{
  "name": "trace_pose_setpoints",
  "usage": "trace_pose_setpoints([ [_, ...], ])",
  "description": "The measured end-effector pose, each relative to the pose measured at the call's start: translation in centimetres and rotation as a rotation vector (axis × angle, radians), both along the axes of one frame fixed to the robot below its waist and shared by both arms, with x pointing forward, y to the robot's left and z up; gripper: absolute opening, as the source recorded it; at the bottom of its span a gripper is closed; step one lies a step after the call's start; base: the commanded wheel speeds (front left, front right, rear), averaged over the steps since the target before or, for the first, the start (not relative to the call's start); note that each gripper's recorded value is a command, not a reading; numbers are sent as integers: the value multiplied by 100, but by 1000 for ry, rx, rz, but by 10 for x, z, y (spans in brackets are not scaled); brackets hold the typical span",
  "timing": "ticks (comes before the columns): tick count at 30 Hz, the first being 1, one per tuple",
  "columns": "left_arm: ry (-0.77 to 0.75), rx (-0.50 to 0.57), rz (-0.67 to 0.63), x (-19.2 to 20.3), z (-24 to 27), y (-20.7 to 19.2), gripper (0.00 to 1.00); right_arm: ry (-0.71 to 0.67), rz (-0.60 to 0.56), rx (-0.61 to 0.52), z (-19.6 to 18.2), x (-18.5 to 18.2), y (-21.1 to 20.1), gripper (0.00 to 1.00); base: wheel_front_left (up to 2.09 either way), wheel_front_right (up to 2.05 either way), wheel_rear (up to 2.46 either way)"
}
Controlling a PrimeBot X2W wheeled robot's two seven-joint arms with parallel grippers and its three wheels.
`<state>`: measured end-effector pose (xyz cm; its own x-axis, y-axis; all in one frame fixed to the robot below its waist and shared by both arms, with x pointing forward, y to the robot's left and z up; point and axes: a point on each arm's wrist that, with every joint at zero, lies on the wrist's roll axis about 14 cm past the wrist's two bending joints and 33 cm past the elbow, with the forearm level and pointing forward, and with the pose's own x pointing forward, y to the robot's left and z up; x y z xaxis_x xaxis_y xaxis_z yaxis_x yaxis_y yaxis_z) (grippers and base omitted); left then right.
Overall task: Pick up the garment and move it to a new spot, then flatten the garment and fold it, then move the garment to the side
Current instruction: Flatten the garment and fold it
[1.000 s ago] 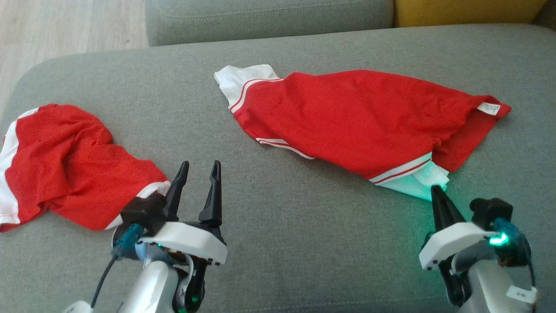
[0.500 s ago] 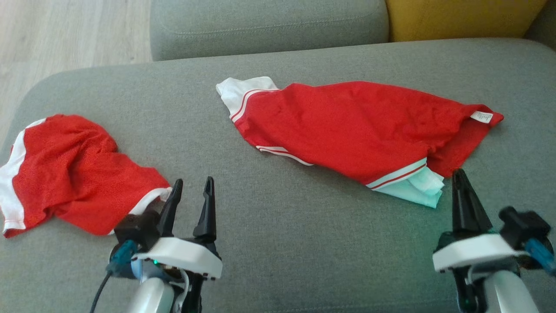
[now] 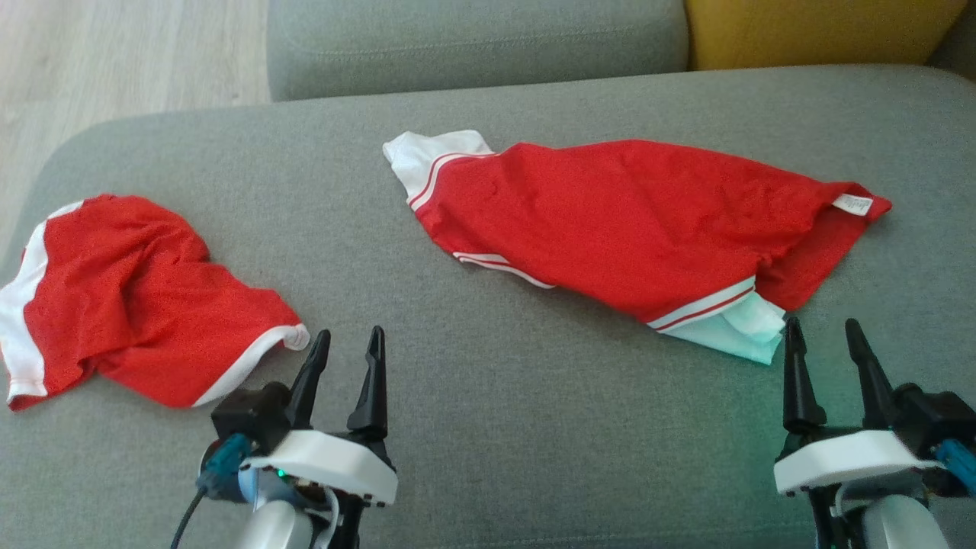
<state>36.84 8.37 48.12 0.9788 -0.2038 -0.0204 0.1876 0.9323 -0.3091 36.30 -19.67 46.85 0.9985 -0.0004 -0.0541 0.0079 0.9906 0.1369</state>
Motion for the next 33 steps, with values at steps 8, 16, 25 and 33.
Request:
trace_pose_setpoints([
  [8,32,8,2,8,-12,1,100,173,-11,5,-44,7,-5,100,0,0,0],
  [16,51,24,12,20,-21,7,100,312,12,28,-81,23,5,100,0,0,0],
  [25,64,34,18,24,-26,9,100,391,31,46,-105,25,15,100,0,0,0],
  [33,49,39,0,30,-23,5,100,405,56,57,-109,29,24,0,0,0,0],
])
